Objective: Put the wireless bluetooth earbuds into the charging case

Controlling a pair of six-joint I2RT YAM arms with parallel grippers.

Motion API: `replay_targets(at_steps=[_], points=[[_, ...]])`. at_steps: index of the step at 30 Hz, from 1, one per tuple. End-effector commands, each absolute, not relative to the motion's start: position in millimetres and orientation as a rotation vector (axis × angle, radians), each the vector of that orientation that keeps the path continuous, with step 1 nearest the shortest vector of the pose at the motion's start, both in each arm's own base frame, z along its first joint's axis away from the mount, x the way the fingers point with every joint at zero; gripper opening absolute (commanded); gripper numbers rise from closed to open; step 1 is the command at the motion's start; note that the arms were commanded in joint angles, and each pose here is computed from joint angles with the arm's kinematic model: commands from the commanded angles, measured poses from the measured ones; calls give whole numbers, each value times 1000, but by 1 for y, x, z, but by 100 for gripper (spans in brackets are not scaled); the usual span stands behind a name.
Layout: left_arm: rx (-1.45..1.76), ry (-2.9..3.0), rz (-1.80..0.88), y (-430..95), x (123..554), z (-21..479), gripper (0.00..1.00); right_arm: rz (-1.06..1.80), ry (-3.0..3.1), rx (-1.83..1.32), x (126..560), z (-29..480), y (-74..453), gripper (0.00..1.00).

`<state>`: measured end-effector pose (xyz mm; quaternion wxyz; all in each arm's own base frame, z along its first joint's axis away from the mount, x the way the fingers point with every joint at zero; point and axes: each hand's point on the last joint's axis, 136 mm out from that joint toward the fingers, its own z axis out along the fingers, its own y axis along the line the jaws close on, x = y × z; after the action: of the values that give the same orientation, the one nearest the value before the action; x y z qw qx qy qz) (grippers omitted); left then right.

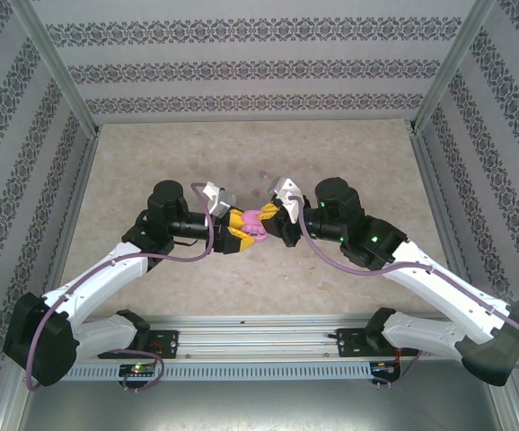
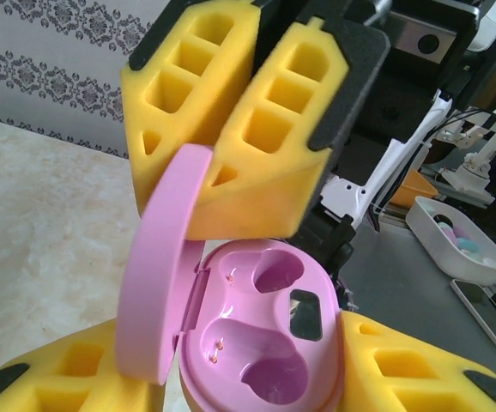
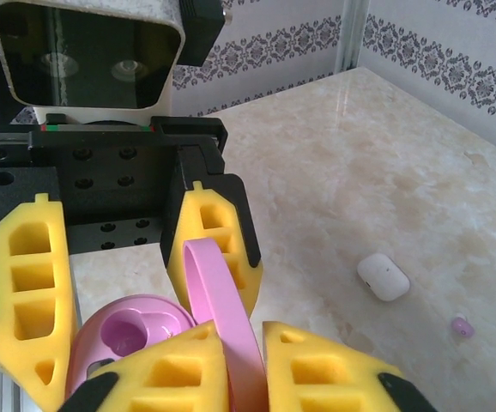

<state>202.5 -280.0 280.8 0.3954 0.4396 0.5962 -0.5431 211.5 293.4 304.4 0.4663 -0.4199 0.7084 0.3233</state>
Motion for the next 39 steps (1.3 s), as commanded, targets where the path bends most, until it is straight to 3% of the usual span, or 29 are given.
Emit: replay_targets(at_steps=[1, 11, 22, 26, 34, 39], points=[[1133, 1464, -1346, -281, 200, 294, 25, 823, 1683, -1013, 208, 320, 296, 22], [1088, 1497, -1354, -281, 207, 294, 24, 824, 1703, -961, 206, 326, 287, 42], [1104, 1509, -1372, -279, 199, 289, 23, 755, 1849, -936, 226, 306, 289, 45], [1133, 1521, -1344, -276, 194, 287, 24, 786, 1852, -958, 227, 307, 297, 40], [1173, 1523, -1304, -273, 189, 288, 29, 821, 1780, -1000, 222, 312, 303, 12], [1174, 1512, -1302, -273, 189, 290, 33, 835, 1728, -1028, 215, 318, 302, 5]])
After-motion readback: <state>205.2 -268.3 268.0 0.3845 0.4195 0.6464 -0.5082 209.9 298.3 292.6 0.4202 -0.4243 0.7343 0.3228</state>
